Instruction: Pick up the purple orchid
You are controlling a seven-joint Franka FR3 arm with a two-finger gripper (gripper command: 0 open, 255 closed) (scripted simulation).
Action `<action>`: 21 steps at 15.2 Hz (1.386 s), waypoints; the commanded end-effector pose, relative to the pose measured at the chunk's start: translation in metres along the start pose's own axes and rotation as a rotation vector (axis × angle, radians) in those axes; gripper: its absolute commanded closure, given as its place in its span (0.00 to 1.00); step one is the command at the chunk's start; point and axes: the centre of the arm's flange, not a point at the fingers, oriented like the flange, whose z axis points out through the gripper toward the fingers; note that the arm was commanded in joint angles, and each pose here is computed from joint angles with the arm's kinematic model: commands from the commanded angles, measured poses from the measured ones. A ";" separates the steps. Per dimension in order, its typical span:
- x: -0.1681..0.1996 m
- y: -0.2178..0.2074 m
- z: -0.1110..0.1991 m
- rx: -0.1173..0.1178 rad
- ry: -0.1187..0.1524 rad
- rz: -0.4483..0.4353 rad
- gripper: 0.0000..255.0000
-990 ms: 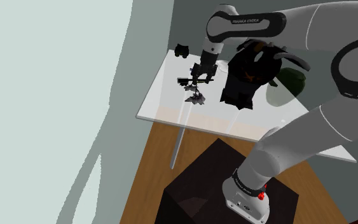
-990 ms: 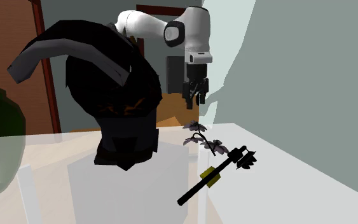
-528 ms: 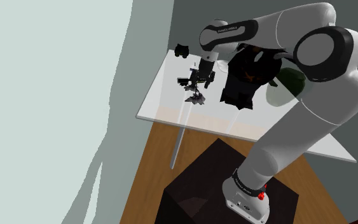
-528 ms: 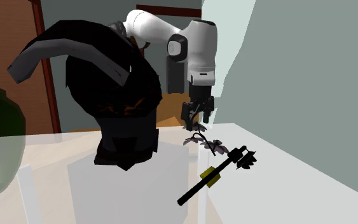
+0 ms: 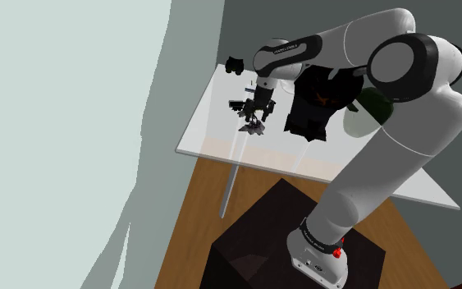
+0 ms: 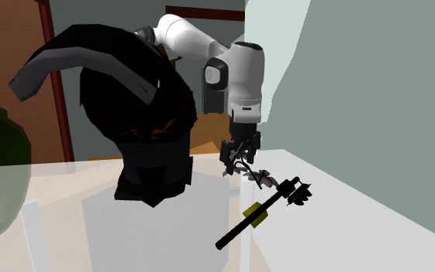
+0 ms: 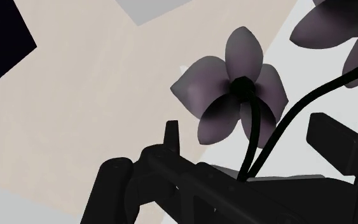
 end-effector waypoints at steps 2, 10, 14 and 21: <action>0.000 0.001 0.004 0.000 0.000 0.000 1.00; 0.000 0.000 0.004 0.000 0.000 0.000 1.00; -0.001 -0.001 -0.012 0.000 0.000 0.000 1.00; -0.006 -0.004 -0.048 0.000 0.000 0.000 1.00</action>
